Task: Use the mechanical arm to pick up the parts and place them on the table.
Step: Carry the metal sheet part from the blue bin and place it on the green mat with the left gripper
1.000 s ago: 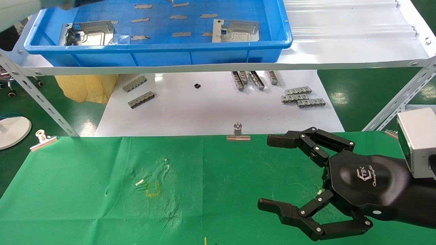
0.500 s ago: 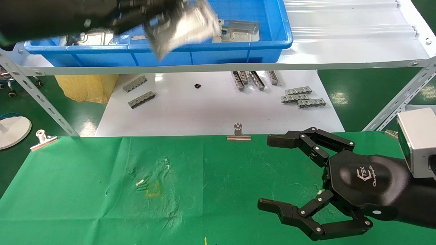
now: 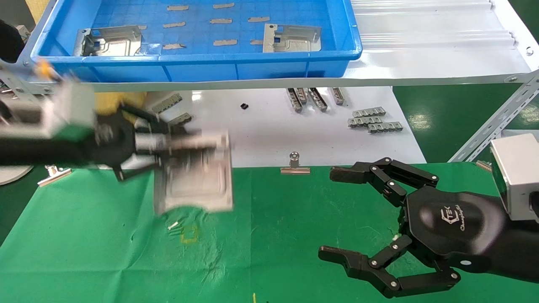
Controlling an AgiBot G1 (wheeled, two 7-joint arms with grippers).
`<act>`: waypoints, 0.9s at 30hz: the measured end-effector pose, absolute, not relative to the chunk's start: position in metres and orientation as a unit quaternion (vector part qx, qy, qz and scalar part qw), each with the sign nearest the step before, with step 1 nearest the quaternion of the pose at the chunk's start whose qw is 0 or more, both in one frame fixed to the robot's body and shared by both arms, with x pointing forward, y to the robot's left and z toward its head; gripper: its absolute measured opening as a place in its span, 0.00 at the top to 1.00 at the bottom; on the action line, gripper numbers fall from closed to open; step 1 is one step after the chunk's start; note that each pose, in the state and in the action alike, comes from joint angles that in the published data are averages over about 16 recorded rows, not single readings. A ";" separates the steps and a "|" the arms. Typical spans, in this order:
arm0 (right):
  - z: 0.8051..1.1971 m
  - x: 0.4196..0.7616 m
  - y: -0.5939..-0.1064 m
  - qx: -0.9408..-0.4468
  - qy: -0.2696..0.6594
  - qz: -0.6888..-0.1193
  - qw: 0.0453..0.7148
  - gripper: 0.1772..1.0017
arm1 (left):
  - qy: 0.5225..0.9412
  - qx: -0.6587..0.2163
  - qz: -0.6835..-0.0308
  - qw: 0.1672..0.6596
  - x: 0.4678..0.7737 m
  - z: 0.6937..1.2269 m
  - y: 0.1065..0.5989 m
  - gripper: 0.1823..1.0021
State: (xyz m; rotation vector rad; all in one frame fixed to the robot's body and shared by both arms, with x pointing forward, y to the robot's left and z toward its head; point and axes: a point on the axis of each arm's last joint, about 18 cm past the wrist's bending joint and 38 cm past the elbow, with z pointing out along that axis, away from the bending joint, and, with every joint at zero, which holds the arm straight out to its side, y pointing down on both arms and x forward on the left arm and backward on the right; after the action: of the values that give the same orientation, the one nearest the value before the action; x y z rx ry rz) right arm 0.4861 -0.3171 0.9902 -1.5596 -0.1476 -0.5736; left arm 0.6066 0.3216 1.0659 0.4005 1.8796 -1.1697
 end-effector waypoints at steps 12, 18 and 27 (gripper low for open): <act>0.990 0.486 -0.317 -0.692 -0.066 -0.255 0.672 0.00 | 0.815 0.121 -0.386 0.415 0.658 0.971 0.330 0.88; 0.990 0.486 -0.317 -0.692 -0.066 -0.255 0.672 0.00 | 0.818 0.113 -0.374 0.421 0.670 0.953 0.331 0.88; 0.990 0.486 -0.317 -0.692 -0.066 -0.255 0.672 0.00 | 0.816 0.125 -0.370 0.427 0.671 0.949 0.331 0.86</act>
State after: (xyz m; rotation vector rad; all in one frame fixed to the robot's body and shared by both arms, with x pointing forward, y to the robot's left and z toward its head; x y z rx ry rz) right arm 0.4861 -0.3171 0.9902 -1.5596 -0.1476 -0.5736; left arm 0.6712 0.3313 0.9494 0.3124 2.0384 -0.9243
